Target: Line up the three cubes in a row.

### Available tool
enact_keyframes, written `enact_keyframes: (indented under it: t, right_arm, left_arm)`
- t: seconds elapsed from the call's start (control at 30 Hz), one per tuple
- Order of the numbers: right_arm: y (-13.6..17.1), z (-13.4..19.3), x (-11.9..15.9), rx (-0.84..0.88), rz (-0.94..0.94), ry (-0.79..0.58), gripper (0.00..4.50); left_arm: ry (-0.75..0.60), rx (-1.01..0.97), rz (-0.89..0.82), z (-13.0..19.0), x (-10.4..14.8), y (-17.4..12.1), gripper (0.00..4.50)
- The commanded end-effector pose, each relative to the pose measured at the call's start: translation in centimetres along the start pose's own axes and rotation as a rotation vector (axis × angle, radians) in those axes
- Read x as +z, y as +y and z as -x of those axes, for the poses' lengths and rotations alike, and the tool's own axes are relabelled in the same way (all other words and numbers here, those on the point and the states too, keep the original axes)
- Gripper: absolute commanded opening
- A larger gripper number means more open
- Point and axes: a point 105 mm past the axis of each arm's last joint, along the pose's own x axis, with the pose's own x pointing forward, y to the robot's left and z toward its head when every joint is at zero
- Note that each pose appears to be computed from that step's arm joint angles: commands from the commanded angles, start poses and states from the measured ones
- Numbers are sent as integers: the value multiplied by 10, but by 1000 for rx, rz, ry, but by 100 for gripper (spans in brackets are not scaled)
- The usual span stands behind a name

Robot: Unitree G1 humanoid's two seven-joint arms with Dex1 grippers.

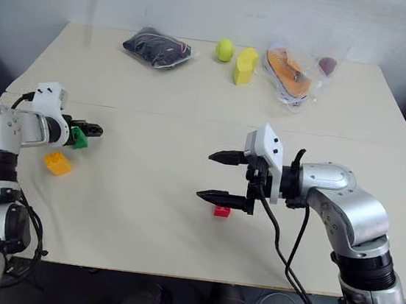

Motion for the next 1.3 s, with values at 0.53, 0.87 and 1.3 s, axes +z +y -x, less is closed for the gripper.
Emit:
enact_keyframes:
  t: [0.53,0.87,1.3]
  right_arm:
    - [3,2,6,-8,51,-28,450]
    - [8,29,-4,47,70,64,450]
    - [19,77,-44,-37,40,244,450]
  left_arm:
    - [1,27,37,6,-1,2,151]
    - [-19,-626,-622,58,-11,-106,151]
    - [120,-1186,-1383,73,-97,-183,151]
